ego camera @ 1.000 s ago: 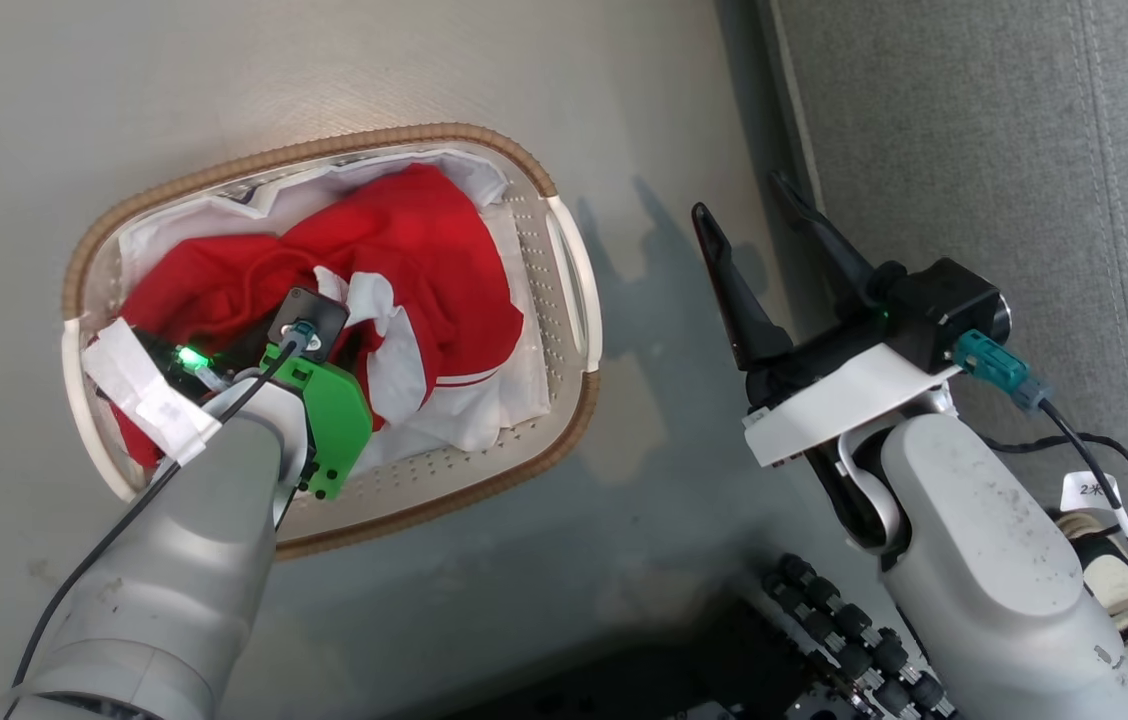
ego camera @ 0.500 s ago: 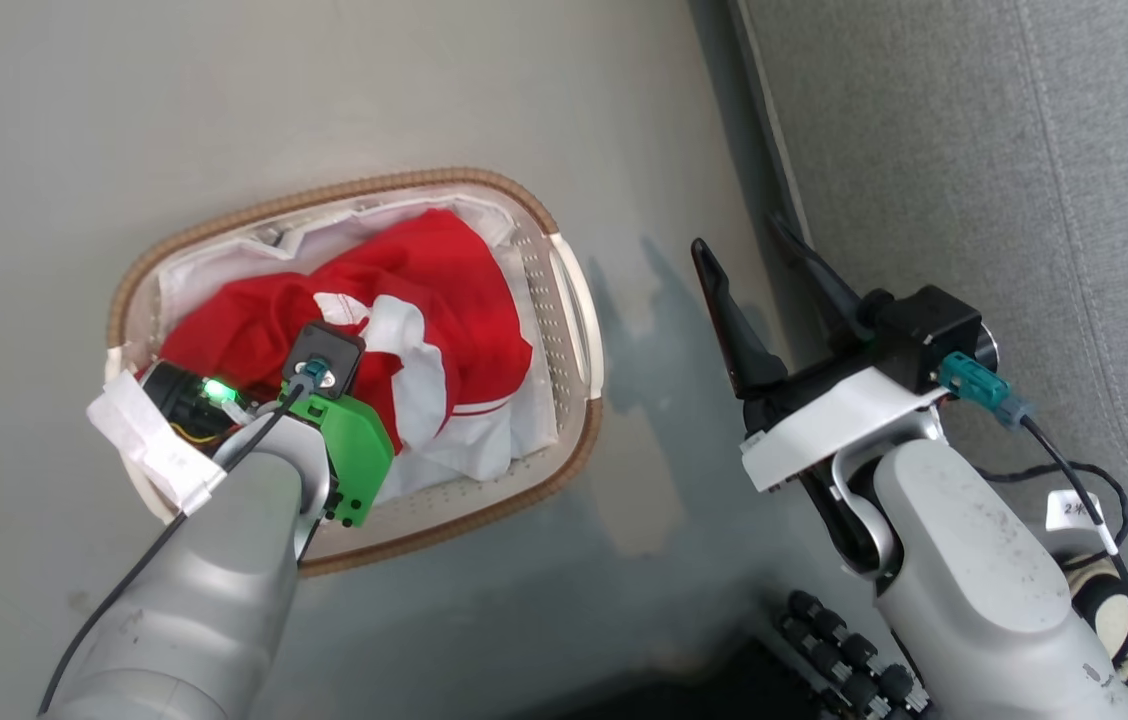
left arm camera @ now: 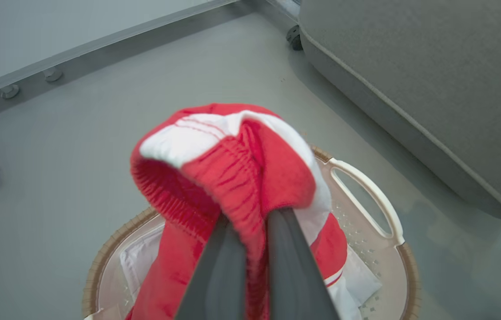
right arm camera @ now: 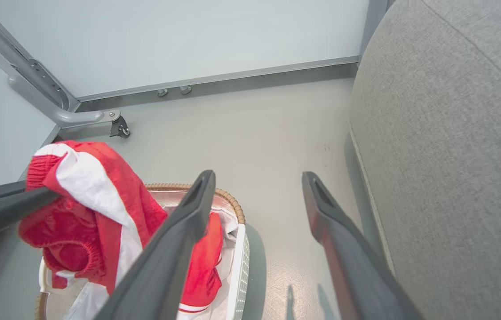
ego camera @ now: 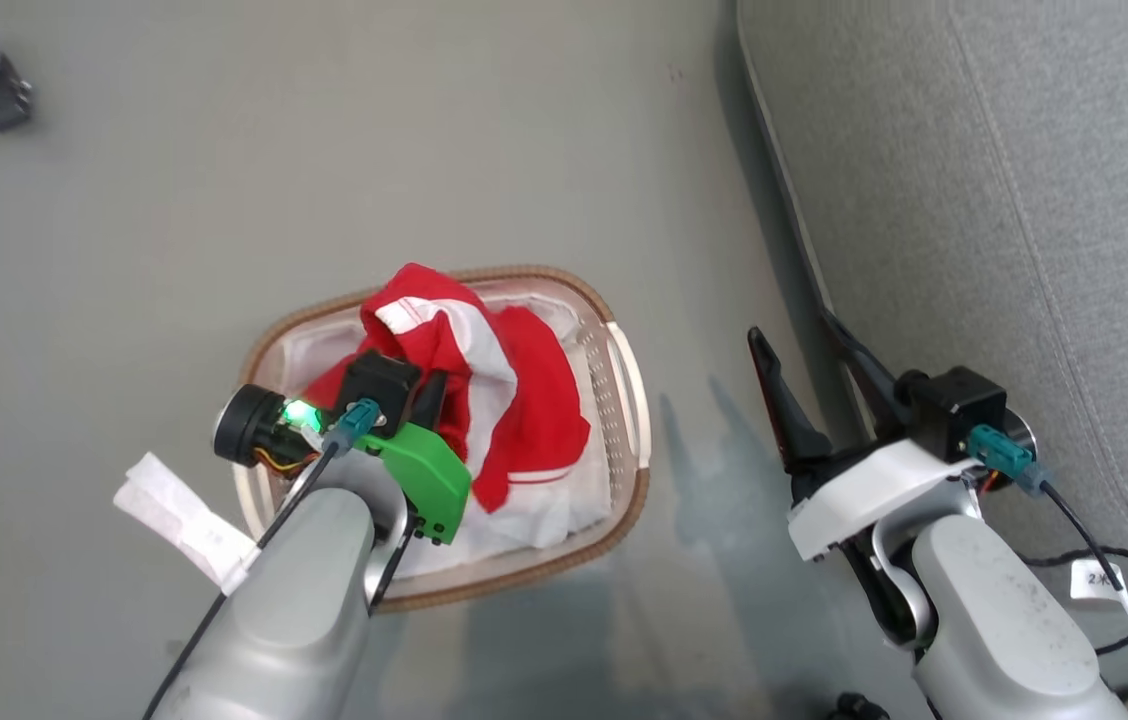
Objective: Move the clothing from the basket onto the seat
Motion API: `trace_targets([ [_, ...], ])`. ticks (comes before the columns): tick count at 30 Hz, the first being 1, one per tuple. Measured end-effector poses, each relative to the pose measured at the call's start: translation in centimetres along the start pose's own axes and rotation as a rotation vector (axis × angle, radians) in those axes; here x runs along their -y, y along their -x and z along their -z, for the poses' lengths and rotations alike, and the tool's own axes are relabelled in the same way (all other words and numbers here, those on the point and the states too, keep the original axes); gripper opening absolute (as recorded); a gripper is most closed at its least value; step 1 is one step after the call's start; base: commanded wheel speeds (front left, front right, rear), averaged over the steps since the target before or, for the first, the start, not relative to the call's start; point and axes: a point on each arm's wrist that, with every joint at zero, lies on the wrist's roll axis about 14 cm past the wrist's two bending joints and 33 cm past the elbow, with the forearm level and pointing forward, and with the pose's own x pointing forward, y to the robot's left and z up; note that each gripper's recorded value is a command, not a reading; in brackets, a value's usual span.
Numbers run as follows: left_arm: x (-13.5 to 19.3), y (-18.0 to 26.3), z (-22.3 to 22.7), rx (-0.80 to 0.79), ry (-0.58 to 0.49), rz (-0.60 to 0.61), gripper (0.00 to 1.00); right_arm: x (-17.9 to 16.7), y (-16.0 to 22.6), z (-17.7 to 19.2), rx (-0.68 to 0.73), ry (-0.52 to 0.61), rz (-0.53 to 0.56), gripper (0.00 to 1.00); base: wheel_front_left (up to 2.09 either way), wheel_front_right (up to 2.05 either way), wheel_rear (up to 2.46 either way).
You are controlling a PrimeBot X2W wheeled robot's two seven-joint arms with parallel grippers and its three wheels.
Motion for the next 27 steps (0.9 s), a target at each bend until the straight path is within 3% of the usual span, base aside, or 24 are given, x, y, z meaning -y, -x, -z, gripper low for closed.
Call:
trace_targets([
  [14,0.4,7.3,-12.2,0.385,0.022,-0.096,0.0,-2.3,3.5,-3.9,0.107,0.036,-0.025,1.0,0.0,0.0,0.0],
  [27,3.9,14.4,-22.3,0.712,-0.001,-0.047,0.0,-5.9,6.0,-5.6,0.167,0.067,-0.1,1.0,0.0,0.0,0.0],
])
